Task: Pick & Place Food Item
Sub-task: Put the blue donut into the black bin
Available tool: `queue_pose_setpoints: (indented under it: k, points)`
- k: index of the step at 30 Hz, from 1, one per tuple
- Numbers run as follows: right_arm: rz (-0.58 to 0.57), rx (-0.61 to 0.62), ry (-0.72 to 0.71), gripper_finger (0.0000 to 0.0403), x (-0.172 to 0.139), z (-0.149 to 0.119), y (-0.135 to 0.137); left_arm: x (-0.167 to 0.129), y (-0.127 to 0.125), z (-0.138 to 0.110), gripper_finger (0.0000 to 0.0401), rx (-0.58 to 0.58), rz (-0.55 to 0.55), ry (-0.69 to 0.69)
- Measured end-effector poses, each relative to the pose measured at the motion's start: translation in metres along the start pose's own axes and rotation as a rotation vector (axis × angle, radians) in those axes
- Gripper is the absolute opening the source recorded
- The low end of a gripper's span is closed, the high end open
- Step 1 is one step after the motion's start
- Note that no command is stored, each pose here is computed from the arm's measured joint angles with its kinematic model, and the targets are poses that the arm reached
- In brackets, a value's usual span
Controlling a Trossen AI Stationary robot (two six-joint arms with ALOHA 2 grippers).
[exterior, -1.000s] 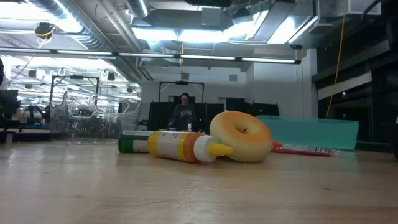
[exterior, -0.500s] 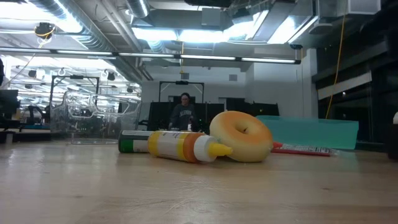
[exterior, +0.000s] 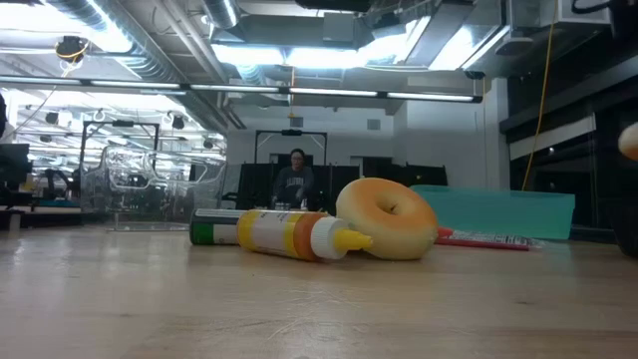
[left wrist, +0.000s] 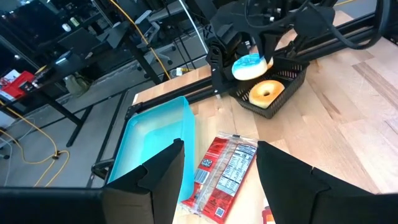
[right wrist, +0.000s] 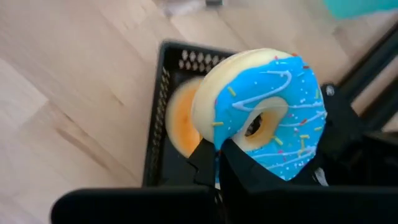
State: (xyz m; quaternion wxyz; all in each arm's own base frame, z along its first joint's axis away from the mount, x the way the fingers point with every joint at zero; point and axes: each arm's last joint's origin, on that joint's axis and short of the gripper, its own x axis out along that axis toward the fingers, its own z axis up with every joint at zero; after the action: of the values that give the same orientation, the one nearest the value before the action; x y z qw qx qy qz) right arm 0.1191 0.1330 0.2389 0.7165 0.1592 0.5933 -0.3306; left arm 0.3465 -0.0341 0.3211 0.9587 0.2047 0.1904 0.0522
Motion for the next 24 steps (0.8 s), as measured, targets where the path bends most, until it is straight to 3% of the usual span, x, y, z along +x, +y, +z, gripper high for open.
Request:
queue_pose_setpoints:
  k: [7, 19, 24]
  points:
    - [0.052, 0.011, 0.035, 0.0001, 0.015, -0.005, 0.006, 0.0, 0.0, 0.0, 0.0196, 0.0, 0.0, 0.0]
    - [0.107, 0.022, 0.103, 0.0001, 0.066, -0.02, 0.006, 0.0, 0.0, 0.0, 0.0196, 0.001, -0.001, 0.003]
    - [0.111, -0.006, 0.091, 0.0047, 0.06, -0.018, 0.008, 0.0, 0.0, 0.0, 0.0196, 0.002, -0.001, 0.002]
